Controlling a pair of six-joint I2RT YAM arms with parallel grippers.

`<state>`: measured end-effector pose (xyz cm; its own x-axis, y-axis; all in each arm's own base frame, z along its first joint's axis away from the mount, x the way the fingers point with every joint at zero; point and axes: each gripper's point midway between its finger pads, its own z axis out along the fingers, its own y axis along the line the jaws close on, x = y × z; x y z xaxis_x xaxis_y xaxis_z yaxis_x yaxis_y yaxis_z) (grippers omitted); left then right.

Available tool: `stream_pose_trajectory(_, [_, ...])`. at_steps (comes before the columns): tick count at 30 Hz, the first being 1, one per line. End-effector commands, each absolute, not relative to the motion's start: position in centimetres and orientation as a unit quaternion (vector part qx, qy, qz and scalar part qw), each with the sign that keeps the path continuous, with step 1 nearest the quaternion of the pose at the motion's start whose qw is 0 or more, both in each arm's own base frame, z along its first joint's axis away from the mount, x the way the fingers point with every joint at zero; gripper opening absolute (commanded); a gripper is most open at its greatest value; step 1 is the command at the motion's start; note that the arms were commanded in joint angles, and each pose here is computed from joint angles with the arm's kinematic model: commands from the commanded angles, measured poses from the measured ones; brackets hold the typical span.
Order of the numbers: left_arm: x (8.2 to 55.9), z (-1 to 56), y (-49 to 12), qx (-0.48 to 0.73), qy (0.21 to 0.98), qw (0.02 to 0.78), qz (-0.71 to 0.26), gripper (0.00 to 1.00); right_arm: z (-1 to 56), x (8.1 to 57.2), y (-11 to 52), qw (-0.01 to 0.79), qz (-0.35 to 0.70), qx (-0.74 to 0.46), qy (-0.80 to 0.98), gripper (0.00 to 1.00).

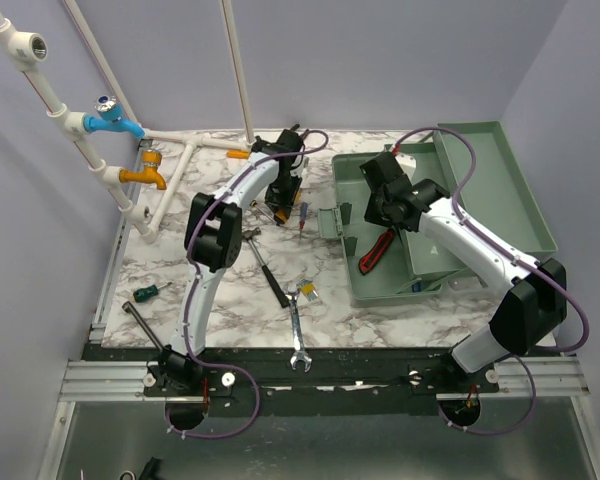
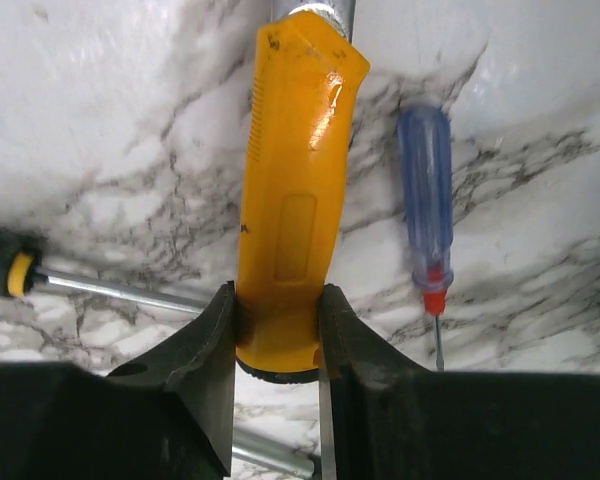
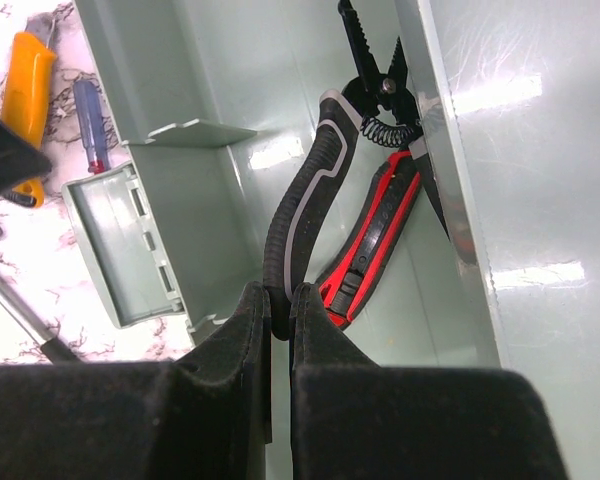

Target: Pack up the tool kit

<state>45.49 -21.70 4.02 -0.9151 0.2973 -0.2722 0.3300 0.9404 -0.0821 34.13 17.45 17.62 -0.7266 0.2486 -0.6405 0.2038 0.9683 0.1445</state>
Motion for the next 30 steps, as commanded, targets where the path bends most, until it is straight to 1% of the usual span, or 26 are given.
stream_pose_trajectory(1, [45.1, 10.8, -21.5, 0.139, 0.963, 0.209, -0.098, 0.0, 19.1, 34.4, 16.9, 0.371, 0.034, 0.119, 0.92, 0.01])
stream_pose_trajectory(4, [44.1, 14.3, -22.2, 0.127, 0.948, 0.253, -0.142, 0.0, 18.8, 34.0, 17.4, 0.363, 0.045, 0.092, 0.926, 0.01])
stream_pose_trajectory(9, [41.7, 18.4, -23.3, 0.119, 0.924, 0.297, -0.211, 0.0, 17.4, 32.5, 19.7, 0.353, 0.113, -0.005, 0.929, 0.01])
stream_pose_trajectory(11, [40.7, 19.8, -23.5, 0.114, 0.915, 0.31, -0.233, 0.0, 16.3, 32.1, 19.0, 0.343, 0.092, -0.019, 0.935, 0.01])
stream_pose_trajectory(16, [38.0, 22.4, -24.9, 0.115, 0.887, 0.327, -0.305, 0.0, 13.1, 31.5, 15.0, 0.325, -0.018, -0.01, 0.946, 0.01])
stream_pose_trajectory(17, [37.5, 22.9, -25.3, 0.118, 0.882, 0.329, -0.317, 0.0, 12.6, 31.4, 14.8, 0.321, -0.025, -0.009, 0.947, 0.06])
stream_pose_trajectory(18, [37.1, 23.5, -25.8, 0.121, 0.876, 0.33, -0.331, 0.0, 12.1, 31.1, 14.7, 0.314, -0.026, -0.007, 0.949, 0.18])
stream_pose_trajectory(19, [36.6, 24.0, -26.2, 0.124, 0.871, 0.329, -0.343, 0.0, 11.7, 30.8, 15.0, 0.308, -0.019, -0.009, 0.951, 0.32])
stream_pose_trajectory(20, [36.2, 24.6, -26.8, 0.127, 0.865, 0.331, -0.355, 0.0, 11.7, 30.7, 15.3, 0.308, -0.006, -0.011, 0.951, 0.53])
stream_pose_trajectory(21, [35.7, 24.9, -27.3, 0.131, 0.861, 0.329, -0.366, 0.0, 12.0, 30.6, 15.6, 0.312, 0.006, -0.01, 0.95, 0.62])
stream_pose_trajectory(22, [35.4, 25.3, -27.9, 0.135, 0.856, 0.329, -0.376, 0.0, 12.6, 30.6, 16.0, 0.321, 0.021, -0.007, 0.947, 0.7])
stream_pose_trajectory(23, [35.1, 25.6, -28.4, 0.137, 0.853, 0.326, -0.384, 0.0, 13.4, 30.6, 16.2, 0.331, 0.034, -0.003, 0.943, 0.73])
stream_pose_trajectory(26, [34.8, 26.1, -29.9, 0.122, 0.851, 0.316, -0.401, 0.0, 16.7, 31.2, 16.8, 0.367, 0.063, 0.001, 0.928, 0.74])
stream_pose_trajectory(30, [34.2, 26.3, -32.6, 0.086, 0.847, 0.283, -0.441, 0.0, 21.2, 31.6, 16.7, 0.409, 0.083, 0.011, 0.909, 0.73])
